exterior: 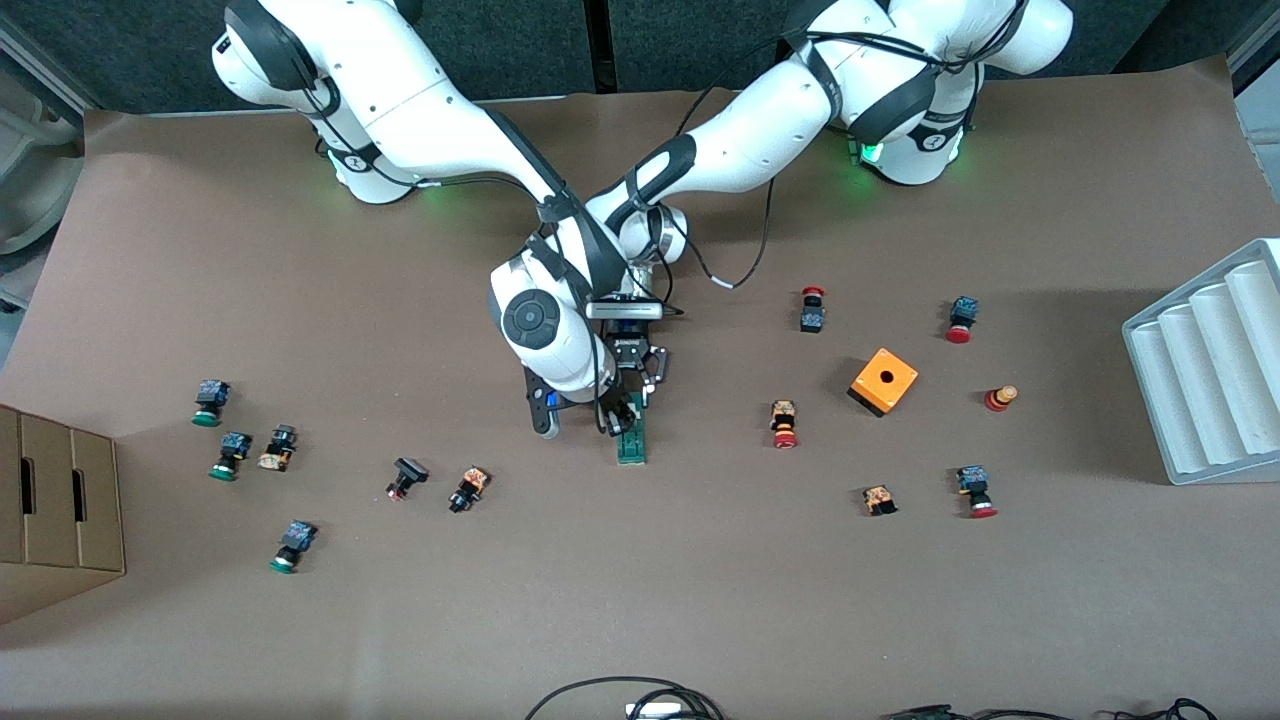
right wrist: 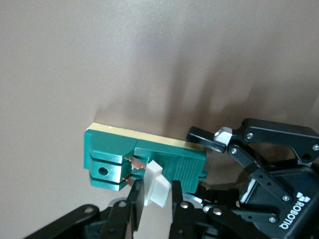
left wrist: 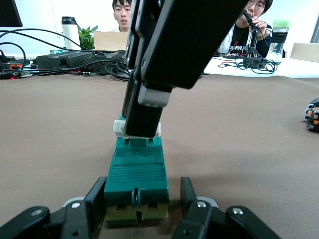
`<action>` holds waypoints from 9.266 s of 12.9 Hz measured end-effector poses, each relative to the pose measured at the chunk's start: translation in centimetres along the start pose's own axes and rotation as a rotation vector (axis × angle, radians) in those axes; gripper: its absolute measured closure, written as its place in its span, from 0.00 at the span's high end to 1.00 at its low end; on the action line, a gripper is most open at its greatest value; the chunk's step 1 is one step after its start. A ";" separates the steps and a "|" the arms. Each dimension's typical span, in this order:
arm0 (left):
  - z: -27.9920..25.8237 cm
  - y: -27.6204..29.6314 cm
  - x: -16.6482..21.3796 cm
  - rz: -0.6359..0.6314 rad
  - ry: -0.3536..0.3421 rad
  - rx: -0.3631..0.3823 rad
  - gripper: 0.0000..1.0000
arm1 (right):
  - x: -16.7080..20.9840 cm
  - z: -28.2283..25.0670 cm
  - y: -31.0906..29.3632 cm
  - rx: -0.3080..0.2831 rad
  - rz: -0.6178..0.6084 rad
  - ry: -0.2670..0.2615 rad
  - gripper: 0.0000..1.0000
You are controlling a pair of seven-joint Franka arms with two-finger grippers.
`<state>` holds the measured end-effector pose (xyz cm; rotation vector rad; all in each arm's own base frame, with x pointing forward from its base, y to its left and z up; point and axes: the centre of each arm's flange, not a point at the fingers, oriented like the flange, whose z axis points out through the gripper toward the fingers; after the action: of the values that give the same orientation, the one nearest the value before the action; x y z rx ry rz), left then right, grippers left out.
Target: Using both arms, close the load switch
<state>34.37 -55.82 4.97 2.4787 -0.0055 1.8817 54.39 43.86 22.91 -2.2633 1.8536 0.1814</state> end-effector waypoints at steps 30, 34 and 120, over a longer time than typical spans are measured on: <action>0.0 0.0 0.0 0.000 0.000 0.000 0.66 | 0.9 -0.6 -5.7 0.056 0.058 -0.022 0.26; 0.0 0.0 0.0 0.000 0.000 0.000 0.66 | 0.9 -0.2 -6.2 0.063 0.058 -0.023 0.25; 6.0 -42.8 58.9 0.160 -1.386 -0.047 1.00 | 39.6 -48.4 5.9 -0.220 -1.375 0.102 1.00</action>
<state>56.84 -12.31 59.22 3.1621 -0.2623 -0.1399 54.81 -6.52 60.42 -3.1169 -0.0171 0.0255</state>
